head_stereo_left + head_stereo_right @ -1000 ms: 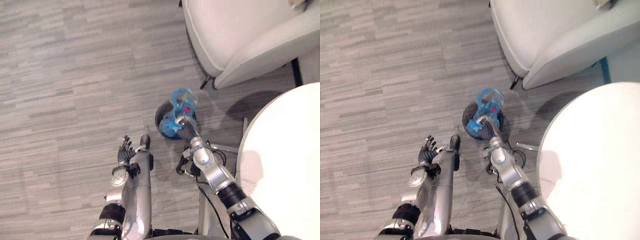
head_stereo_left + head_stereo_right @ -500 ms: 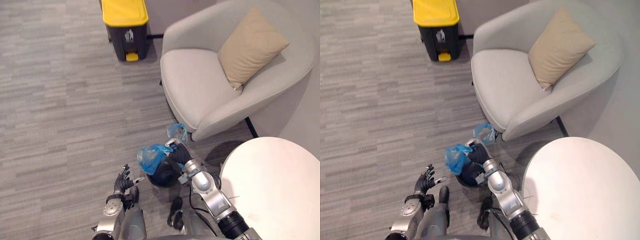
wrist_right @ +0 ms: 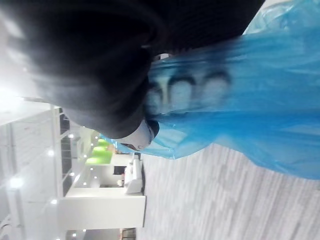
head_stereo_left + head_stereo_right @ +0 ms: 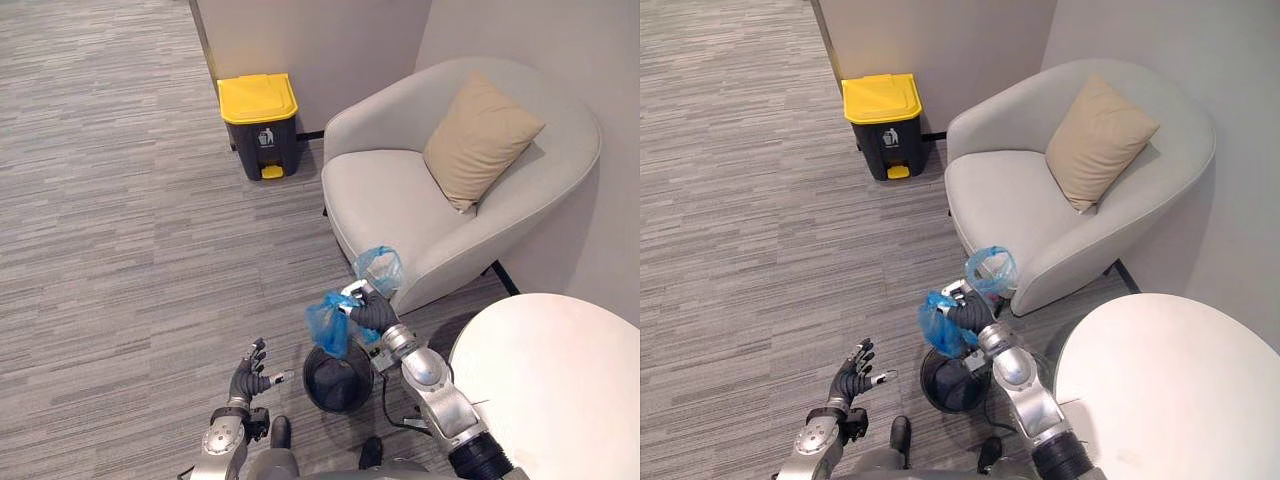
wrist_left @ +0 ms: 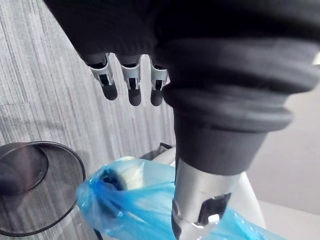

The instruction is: Gather rubbish on tea table into small bin, then transfer packed bag to large trash can.

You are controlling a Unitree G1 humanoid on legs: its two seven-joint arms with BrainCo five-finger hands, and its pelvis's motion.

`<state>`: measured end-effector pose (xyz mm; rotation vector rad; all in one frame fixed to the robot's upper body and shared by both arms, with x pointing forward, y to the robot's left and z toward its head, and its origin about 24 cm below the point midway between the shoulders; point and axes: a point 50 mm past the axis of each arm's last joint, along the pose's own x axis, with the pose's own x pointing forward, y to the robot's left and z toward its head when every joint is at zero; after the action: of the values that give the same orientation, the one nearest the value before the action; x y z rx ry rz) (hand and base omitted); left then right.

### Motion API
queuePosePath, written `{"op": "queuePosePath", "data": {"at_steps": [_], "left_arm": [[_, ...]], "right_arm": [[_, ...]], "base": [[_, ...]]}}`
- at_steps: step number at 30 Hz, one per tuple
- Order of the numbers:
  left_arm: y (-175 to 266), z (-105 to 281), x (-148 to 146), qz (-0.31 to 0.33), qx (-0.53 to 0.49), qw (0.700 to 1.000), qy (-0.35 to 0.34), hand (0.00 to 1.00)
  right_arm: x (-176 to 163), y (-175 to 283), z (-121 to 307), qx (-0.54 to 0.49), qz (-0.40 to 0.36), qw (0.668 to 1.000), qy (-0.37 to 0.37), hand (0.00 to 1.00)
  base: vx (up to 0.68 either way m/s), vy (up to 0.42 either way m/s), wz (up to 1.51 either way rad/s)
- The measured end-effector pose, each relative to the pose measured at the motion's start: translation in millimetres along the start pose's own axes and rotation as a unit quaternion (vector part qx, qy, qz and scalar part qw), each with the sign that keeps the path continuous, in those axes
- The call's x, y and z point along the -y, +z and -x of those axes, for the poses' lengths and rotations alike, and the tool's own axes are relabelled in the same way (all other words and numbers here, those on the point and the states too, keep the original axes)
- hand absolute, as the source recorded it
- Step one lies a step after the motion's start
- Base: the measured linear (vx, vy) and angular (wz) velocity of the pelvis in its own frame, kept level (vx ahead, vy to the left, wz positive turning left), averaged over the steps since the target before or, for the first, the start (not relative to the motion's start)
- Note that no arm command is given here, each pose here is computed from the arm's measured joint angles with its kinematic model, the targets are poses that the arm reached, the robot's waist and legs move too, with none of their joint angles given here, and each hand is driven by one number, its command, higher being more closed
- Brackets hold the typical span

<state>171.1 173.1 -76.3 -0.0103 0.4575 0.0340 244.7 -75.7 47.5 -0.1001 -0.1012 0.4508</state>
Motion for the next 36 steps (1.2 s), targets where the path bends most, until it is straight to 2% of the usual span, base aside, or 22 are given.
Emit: {"op": "queuePosePath", "data": {"at_steps": [8, 18, 36], "left_arm": [[40.3, 3.2, 18.9, -0.002, 0.096, 0.995, -0.036, 0.00], [110.9, 7.4, 41.7, -0.049, 0.259, 0.963, -0.060, 0.00], [145.2, 2.7, 78.8, -0.151, 0.340, 0.922, -0.106, 0.00]], "right_arm": [[6.9, 5.1, 1.7, 0.017, -0.032, 0.999, -0.003, 1.00], [9.4, 33.2, -7.2, 0.076, -0.043, 0.996, 0.018, 1.00], [-27.1, 68.9, -17.2, 0.143, -0.140, 0.968, 0.155, 1.00]], "base": [[0.00, 0.000, 0.00], [0.01, 0.005, -0.02], [0.00, 0.003, -0.03]]}}
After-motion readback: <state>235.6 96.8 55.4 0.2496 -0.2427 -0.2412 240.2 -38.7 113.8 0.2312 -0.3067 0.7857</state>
